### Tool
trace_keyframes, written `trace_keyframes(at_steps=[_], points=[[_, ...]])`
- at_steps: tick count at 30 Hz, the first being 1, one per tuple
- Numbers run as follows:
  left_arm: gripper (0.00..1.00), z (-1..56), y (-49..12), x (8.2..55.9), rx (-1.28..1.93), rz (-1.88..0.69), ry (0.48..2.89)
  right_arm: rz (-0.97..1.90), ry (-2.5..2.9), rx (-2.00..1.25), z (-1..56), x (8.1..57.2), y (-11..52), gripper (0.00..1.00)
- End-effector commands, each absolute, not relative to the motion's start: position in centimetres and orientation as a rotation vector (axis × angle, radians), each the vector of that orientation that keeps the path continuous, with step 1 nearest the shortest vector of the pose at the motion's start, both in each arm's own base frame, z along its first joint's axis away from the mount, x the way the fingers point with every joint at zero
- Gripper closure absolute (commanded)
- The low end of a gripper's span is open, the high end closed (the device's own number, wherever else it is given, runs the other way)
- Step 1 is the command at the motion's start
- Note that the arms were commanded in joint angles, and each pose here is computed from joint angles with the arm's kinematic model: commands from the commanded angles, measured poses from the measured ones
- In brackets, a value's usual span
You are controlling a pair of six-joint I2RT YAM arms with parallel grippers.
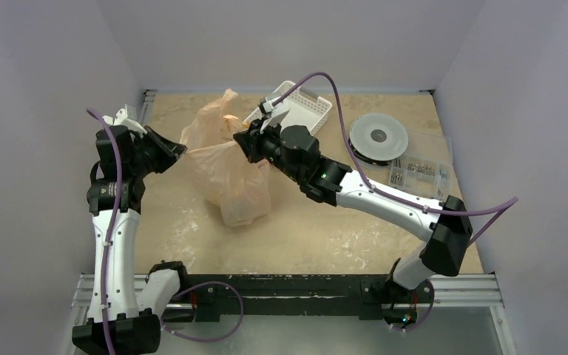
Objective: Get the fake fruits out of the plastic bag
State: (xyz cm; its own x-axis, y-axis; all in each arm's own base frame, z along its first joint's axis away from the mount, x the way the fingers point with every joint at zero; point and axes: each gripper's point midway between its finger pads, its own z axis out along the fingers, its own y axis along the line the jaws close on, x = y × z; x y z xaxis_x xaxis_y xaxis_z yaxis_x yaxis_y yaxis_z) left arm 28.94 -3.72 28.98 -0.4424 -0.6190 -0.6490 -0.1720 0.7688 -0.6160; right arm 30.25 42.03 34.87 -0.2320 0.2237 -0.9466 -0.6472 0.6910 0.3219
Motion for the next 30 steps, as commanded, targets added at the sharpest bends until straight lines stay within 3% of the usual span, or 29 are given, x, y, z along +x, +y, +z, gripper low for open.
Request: trace_keyframes(at_steps=[1, 8, 13, 24, 27, 30], points=[[1.00, 30.3, -3.6, 29.4, -0.562, -0.697, 1.956, 0.843, 1.546, -0.420, 37.5, 28.4, 40.9, 1.00], [1.00, 24.7, -4.5, 25.5, -0.410, -0.646, 2.054, 1.010, 1.703, -0.445, 24.2, 16.9, 39.3, 1.00], [1.00, 21.2, -3.8, 23.9, -0.412, -0.562, 2.138, 0.988, 1.931, -0.370, 13.9, 14.6, 38.4, 1.00], [1.00, 17.7, -2.7, 22.9, -0.453, -0.474, 2.216, 0.792, 2.137, -0.474, 9.4, 14.4, 38.7, 0.99], [1.00, 17.8, -3.0, 23.0, -0.422, -0.491, 2.205, 0.730, 2.121, -0.599, 11.4, 14.3, 38.1, 0.80], [1.00, 17.8, -3.0, 23.0, -0.414, -0.489, 2.188, 0.718, 2.056, -0.691, 15.0, 14.1, 37.1, 0.48]])
